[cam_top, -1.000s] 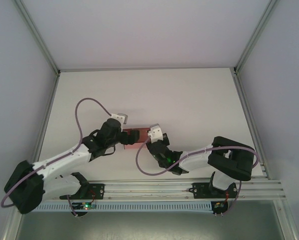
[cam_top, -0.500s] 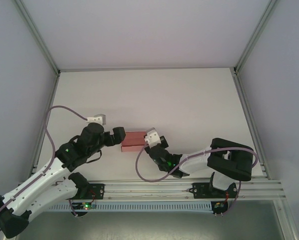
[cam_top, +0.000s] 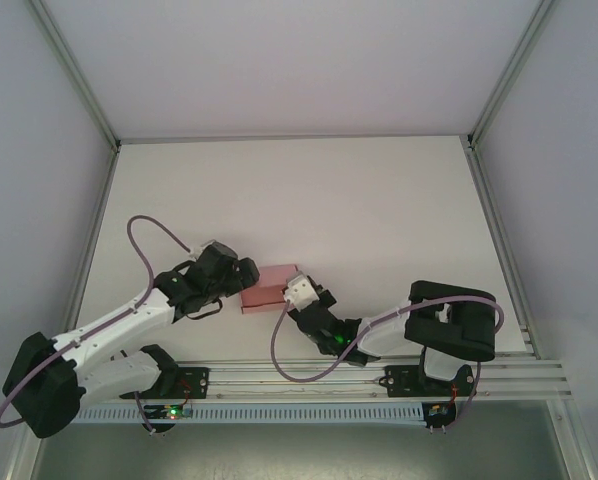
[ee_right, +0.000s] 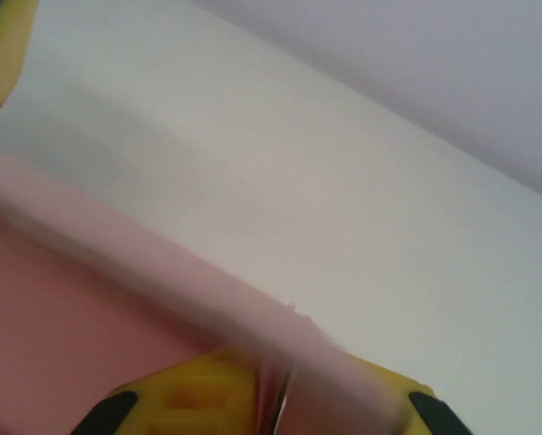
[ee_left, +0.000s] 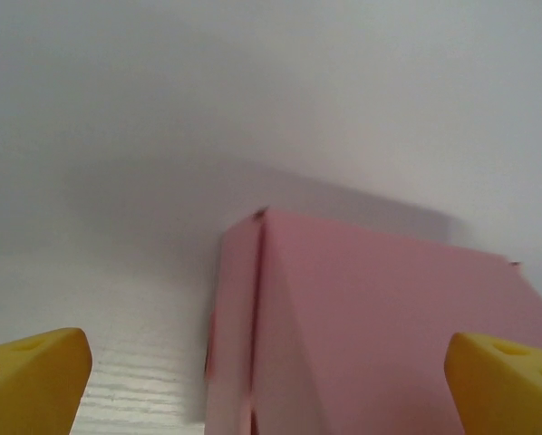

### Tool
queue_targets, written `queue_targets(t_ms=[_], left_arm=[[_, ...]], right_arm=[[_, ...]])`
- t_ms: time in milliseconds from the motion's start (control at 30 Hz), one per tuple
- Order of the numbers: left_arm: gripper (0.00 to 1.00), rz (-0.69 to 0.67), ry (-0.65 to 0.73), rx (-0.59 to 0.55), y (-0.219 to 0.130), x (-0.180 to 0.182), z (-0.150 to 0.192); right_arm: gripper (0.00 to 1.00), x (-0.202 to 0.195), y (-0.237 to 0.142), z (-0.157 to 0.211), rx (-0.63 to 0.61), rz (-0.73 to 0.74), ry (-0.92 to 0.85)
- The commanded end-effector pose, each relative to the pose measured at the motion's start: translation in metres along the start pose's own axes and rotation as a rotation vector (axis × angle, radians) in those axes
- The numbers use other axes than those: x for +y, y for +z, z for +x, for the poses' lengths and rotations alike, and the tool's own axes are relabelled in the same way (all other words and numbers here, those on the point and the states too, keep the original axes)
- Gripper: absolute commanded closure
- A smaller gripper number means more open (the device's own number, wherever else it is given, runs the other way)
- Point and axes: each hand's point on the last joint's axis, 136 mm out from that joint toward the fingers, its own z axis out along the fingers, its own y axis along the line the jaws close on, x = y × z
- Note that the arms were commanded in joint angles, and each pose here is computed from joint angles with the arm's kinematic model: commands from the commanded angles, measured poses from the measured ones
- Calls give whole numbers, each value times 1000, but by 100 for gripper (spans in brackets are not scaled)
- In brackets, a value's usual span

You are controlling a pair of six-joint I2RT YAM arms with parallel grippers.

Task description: Assemble paper box

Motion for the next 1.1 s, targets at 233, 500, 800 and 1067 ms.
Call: queue_targets(t_ms=[233, 500, 800, 1067], left_arm=[[0, 9, -3, 28, 16, 16, 15], [7, 41, 71, 43, 26, 17, 22], [18, 185, 158, 37, 44, -2, 28], [52, 240, 203, 109, 63, -17, 39]], right_arm=[[36, 19, -34, 22, 131, -248, -113], [2, -1, -92, 14, 169, -468, -97], [2, -97, -101, -43, -105, -300, 455], [2, -115, -42, -8, 273, -254, 732]])
